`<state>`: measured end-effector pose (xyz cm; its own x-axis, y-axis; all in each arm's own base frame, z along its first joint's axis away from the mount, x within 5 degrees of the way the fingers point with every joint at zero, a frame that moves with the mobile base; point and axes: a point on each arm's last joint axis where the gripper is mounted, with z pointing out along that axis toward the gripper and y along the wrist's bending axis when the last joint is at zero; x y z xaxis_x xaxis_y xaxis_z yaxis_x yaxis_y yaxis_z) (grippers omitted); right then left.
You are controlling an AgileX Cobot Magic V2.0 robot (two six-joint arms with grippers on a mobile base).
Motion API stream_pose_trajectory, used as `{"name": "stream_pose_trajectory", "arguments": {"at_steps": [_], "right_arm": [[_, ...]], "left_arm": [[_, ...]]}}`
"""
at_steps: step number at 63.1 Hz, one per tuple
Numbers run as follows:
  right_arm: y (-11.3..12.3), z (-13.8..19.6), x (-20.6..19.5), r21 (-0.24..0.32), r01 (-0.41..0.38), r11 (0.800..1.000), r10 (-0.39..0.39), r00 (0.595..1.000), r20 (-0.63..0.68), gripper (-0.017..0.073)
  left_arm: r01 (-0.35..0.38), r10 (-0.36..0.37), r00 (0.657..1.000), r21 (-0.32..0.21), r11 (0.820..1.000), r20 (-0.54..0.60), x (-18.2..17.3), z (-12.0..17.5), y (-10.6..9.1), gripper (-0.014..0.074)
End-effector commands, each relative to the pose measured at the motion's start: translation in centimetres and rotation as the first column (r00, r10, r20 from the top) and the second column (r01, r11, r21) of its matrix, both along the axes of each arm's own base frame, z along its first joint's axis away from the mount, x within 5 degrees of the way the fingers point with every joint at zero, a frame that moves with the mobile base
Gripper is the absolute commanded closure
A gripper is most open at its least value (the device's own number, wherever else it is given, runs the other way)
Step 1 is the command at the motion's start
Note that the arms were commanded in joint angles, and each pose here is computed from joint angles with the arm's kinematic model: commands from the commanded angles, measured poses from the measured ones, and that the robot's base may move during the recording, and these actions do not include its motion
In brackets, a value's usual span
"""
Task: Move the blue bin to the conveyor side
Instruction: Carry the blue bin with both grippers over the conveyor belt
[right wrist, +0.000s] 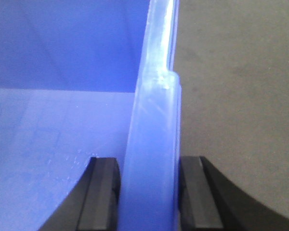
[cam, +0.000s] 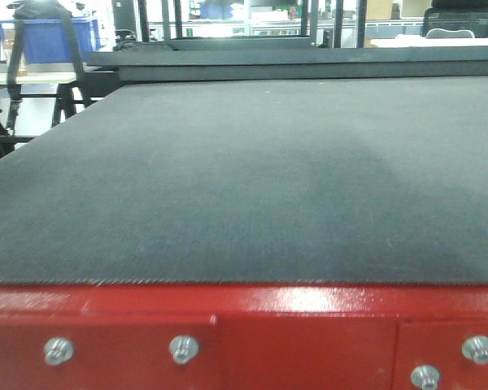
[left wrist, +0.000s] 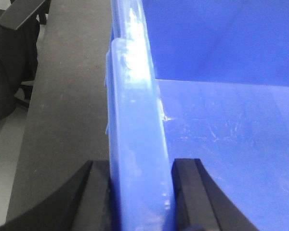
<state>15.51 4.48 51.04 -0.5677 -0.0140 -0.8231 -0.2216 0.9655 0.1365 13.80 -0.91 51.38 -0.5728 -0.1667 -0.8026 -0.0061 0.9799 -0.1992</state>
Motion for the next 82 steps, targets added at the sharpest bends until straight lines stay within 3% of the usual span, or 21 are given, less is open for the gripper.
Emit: {"name": "stream_pose_trajectory", "arguments": {"at_steps": [1, 82], "right_arm": [[-0.90, 1.55, -0.30, -0.042, 0.052, 0.998, -0.045, 0.986, 0.159, 0.0640], [-0.90, 1.55, -0.30, -0.042, 0.052, 0.998, -0.045, 0.986, 0.159, 0.0640]], "left_arm": [[-0.033, 0.026, 0.992, 0.046, 0.998, 0.126, -0.47, 1.26, 0.46, 0.0613], [-0.032, 0.026, 0.992, 0.046, 0.998, 0.126, -0.47, 1.26, 0.46, 0.0613]]}}
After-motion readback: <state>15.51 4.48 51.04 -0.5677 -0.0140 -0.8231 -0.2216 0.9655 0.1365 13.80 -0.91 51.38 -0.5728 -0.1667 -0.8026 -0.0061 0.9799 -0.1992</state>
